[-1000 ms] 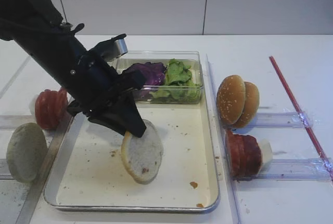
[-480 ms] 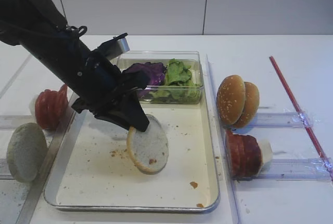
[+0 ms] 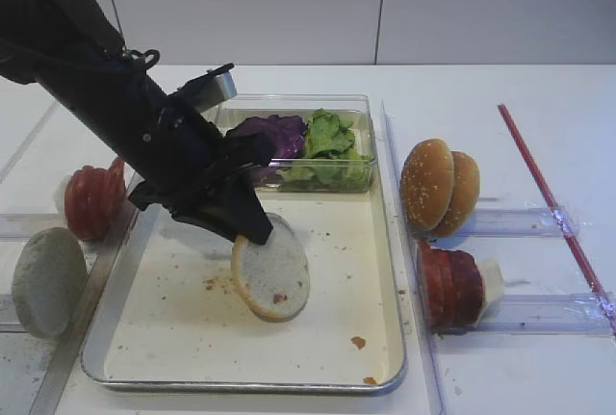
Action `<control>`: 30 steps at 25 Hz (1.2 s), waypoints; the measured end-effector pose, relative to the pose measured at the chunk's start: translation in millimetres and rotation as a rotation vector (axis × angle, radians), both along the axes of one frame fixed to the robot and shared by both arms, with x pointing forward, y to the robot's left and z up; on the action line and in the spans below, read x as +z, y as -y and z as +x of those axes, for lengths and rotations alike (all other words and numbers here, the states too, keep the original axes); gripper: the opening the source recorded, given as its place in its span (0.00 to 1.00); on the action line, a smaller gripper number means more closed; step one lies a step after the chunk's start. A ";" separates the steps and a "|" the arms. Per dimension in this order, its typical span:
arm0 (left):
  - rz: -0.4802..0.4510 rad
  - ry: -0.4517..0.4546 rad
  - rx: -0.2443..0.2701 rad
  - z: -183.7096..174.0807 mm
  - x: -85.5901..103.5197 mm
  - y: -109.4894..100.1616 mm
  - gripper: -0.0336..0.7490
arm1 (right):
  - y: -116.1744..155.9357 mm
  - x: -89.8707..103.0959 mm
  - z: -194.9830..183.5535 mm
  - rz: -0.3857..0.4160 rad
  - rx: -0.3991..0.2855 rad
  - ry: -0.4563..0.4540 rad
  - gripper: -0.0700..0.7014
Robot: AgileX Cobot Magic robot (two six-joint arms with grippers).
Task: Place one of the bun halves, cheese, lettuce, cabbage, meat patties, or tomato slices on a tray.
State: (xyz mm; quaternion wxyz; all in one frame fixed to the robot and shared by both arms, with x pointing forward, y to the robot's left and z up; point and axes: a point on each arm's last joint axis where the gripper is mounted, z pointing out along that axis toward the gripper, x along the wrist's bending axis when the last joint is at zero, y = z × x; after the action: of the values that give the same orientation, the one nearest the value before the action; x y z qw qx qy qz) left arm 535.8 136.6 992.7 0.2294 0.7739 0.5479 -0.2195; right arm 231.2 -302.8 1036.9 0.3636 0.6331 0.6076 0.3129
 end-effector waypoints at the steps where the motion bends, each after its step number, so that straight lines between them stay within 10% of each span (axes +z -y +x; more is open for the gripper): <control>1: 0.000 0.002 0.004 0.4 0.0 0.0 0.20 | 0.0 0.0 0.0 0.000 0.000 0.000 0.75; 12: 0.097 0.035 0.029 6.7 0.1 -6.3 0.47 | 0.0 0.0 0.0 0.000 0.000 0.000 0.75; 22: 0.218 0.037 0.027 19.0 35.9 -11.7 0.49 | 0.0 0.0 0.0 0.000 0.000 0.000 0.75; 30: 0.312 0.113 0.122 33.7 62.5 -18.1 0.49 | 0.0 0.0 0.0 0.000 0.000 0.000 0.75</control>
State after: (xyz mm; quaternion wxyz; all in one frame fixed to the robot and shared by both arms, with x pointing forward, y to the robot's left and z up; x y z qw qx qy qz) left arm 569.4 154.7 1055.2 0.1499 0.7767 0.6073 -0.0738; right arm 231.2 -302.8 1036.9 0.3636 0.6331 0.6076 0.3129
